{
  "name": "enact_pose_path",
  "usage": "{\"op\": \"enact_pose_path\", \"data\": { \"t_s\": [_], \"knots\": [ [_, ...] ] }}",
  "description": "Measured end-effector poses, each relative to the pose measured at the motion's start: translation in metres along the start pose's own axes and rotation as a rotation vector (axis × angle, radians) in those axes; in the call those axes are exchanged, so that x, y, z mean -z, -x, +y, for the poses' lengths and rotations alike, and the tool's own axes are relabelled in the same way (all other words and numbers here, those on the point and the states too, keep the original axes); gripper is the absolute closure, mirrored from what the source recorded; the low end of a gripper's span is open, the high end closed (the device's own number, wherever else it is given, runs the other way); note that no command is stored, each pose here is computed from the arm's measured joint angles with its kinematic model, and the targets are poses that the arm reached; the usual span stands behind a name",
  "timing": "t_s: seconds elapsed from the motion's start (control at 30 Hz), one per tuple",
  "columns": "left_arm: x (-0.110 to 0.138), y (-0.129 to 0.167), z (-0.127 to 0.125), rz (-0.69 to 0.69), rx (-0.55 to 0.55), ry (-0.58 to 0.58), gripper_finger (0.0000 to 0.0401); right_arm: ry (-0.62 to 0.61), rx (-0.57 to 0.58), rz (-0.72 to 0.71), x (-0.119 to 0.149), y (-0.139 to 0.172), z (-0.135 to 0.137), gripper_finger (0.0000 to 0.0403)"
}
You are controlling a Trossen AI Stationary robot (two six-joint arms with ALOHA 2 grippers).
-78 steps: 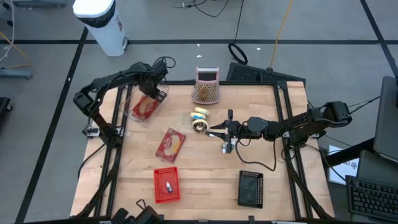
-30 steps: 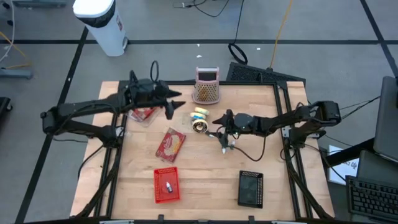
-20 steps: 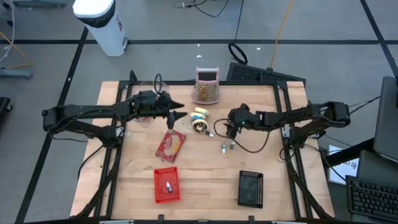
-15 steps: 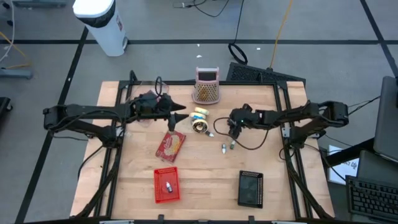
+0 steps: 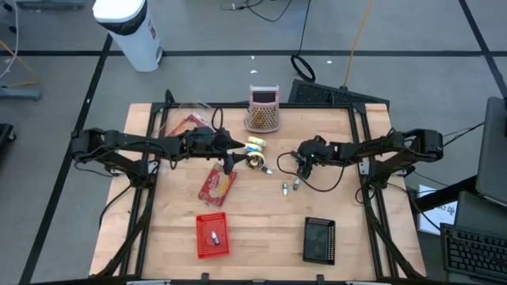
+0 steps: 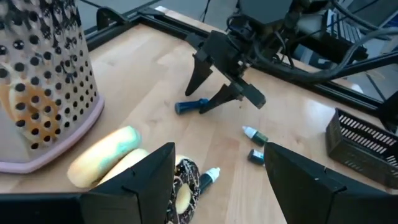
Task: Pick & Place Food Item
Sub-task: Put the right blue food coloring bottle into the red bin
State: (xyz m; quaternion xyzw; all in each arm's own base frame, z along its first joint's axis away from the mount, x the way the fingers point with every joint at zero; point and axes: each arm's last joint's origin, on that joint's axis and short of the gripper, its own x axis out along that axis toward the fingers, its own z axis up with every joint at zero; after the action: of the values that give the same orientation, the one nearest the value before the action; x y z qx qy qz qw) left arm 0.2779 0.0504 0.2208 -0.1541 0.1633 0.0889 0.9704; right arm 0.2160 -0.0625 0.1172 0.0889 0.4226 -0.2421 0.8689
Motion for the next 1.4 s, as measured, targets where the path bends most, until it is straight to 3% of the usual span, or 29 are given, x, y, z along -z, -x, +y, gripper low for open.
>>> {"op": "enact_pose_path", "data": {
  "t_s": [0.2,0.57,0.7,0.9,1.2,1.4],
  "knots": [
    [-0.001,-0.003,-0.002,-0.034,0.017,-0.004,0.0155,-0.014,-0.046,-0.037,0.008,-0.002,0.0,0.0232],
    [-0.003,-0.003,-0.002,-0.048,0.021,0.024,0.0155,-0.022,-0.068,-0.085,0.011,-0.002,0.0,0.0328],
    [-0.003,-0.003,-0.003,-0.047,0.023,0.024,0.0155,-0.028,-0.089,-0.146,0.005,-0.001,0.002,0.0338],
    [-0.004,-0.003,-0.013,-0.077,0.061,-0.019,0.0155,-0.058,-0.249,-0.299,-0.012,0.01,0.006,0.0317],
    [-0.002,-0.017,-0.036,-0.212,0.169,-0.108,0.0155,-0.001,-0.571,-0.642,-0.04,0.046,0.032,0.0335],
    [0.005,-0.034,-0.038,-0.292,0.195,-0.108,0.0155,0.069,-0.668,-0.824,-0.045,0.066,0.051,0.0327]
  ]
}}
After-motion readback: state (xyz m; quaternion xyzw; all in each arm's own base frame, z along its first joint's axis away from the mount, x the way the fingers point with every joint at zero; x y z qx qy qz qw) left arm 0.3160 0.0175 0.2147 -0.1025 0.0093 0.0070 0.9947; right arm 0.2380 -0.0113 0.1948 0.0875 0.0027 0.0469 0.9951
